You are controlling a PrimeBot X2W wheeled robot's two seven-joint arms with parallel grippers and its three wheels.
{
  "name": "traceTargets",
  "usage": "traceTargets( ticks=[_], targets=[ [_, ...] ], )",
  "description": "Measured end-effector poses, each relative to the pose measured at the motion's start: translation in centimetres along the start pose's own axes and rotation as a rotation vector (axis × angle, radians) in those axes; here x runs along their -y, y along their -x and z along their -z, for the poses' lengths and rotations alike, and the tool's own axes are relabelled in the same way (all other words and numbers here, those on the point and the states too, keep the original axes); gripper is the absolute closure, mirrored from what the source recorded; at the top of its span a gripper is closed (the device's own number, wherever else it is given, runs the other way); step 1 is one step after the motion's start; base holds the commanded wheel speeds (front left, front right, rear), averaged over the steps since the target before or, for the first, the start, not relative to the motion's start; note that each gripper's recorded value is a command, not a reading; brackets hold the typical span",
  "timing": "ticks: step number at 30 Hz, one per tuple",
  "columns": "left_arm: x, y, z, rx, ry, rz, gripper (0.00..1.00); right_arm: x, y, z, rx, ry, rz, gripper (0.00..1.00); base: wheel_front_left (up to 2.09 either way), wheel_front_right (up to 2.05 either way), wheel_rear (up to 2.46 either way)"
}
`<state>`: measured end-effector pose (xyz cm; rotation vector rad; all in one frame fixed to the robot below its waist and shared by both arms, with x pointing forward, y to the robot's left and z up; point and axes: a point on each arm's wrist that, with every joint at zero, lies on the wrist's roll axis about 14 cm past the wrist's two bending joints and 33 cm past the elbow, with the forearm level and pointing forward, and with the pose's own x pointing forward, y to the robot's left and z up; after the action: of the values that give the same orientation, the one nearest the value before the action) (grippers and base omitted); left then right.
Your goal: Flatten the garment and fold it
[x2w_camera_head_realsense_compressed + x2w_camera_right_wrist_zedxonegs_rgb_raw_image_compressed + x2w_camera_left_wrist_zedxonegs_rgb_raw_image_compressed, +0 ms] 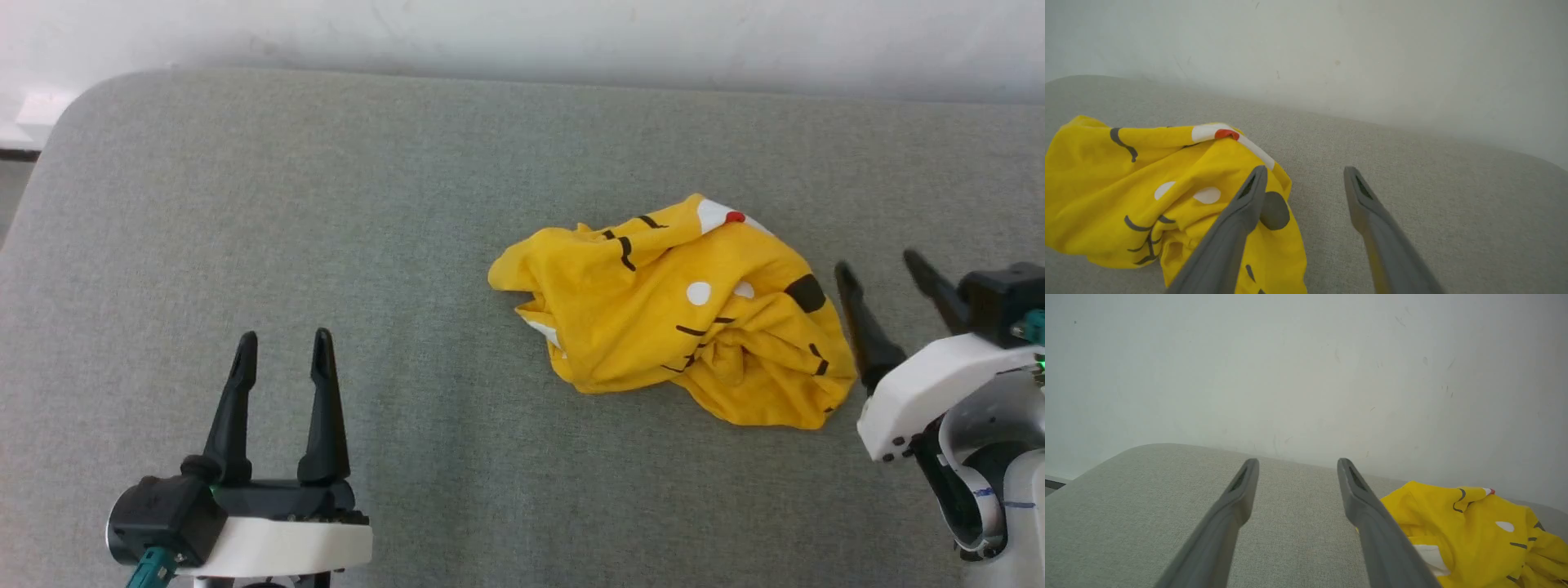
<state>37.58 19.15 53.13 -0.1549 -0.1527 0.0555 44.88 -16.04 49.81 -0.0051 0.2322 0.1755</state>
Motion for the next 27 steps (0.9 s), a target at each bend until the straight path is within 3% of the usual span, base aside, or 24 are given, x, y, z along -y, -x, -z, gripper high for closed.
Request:
traceTargets(
  ticks=[8,12,13,14,15,20,27],
  targets=[
    [-0.6,-0.1,1.1,-0.026,-0.004,-0.007,0.0,-1.7,-0.6,9.1,-0.409,-0.032,-0.108,0.0,0.0,0.0,0.0],
    [-1.0,-0.1,1.5,-0.037,-0.009,-0.016,0.0,-2.8,-0.7,11.3,-0.492,-0.041,-0.147,0.0,0.0,0.0,0.0],
    [-1.1,-0.1,1.5,-0.037,-0.01,-0.018,0.0,-2.9,-0.9,11.4,-0.494,-0.039,-0.154,0.11,0.0,0.0,0.0],
    [-1.3,-0.1,1.6,-0.04,-0.01,-0.02,0.0,-3.0,-1.2,11.3,-0.483,-0.04,-0.156,0.62,0.0,0.0,0.0],
    [-1.4,0.0,1.7,-0.044,-0.012,-0.026,0.0,-3.0,-1.5,11.2,-0.469,-0.049,-0.151,1.0,0.0,0.0,0.0],
    [-2.1,0.4,1.4,-0.039,-0.02,-0.047,0.0,-3.1,-2.9,8.2,-0.37,-0.014,-0.157,1.0,0.0,0.0,0.0],
    [-1.6,0.6,0.4,-0.01,-0.009,-0.034,0.0,-1.4,-5.4,-5.1,-0.055,0.151,-0.128,1.0,0.0,0.0,0.0]
  ],
)
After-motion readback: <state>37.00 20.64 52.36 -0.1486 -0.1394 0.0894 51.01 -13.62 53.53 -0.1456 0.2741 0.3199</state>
